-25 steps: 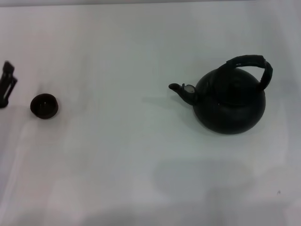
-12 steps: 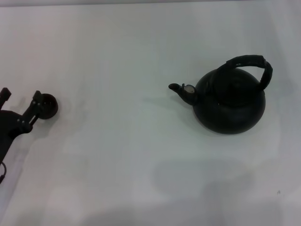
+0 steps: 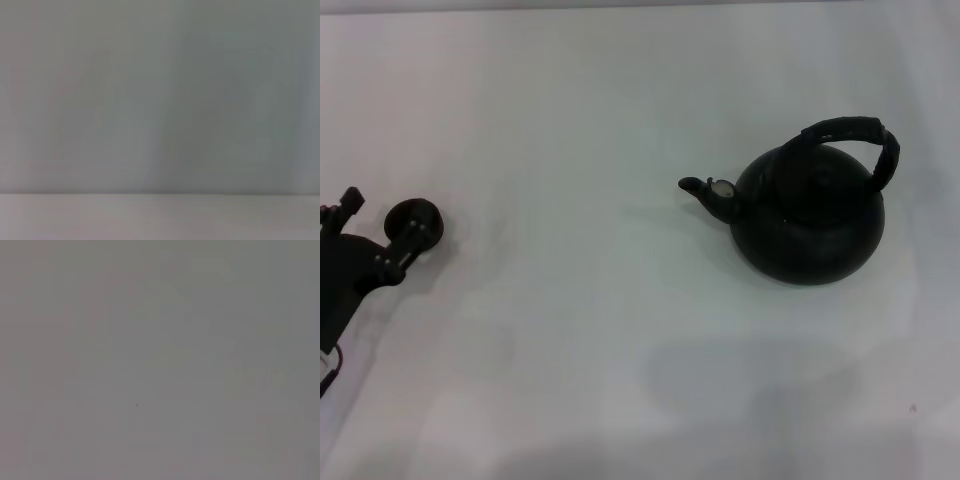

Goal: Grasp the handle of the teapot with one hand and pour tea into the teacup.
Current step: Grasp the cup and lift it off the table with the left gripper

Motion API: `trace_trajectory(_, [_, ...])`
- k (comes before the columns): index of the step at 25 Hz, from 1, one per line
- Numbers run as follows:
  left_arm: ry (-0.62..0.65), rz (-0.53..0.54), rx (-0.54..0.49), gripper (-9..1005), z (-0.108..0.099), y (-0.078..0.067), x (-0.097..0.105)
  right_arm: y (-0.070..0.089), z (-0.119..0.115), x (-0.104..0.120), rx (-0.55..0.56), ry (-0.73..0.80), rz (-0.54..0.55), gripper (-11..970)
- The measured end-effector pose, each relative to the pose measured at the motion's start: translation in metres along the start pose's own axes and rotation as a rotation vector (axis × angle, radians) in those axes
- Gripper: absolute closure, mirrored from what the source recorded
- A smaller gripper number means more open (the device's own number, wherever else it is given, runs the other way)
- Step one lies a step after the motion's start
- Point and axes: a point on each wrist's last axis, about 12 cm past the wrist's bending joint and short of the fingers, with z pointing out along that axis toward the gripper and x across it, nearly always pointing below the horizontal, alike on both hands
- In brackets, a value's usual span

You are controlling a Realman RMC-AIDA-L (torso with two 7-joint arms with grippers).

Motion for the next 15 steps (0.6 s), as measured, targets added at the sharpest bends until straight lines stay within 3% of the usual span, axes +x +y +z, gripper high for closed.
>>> trace_trajectory(15, [0.051,0.01,0.013,119,0.006,-0.0015,0.0043,-0.0007,0.0028,-0.0014,0.008,0.003,0.002,116])
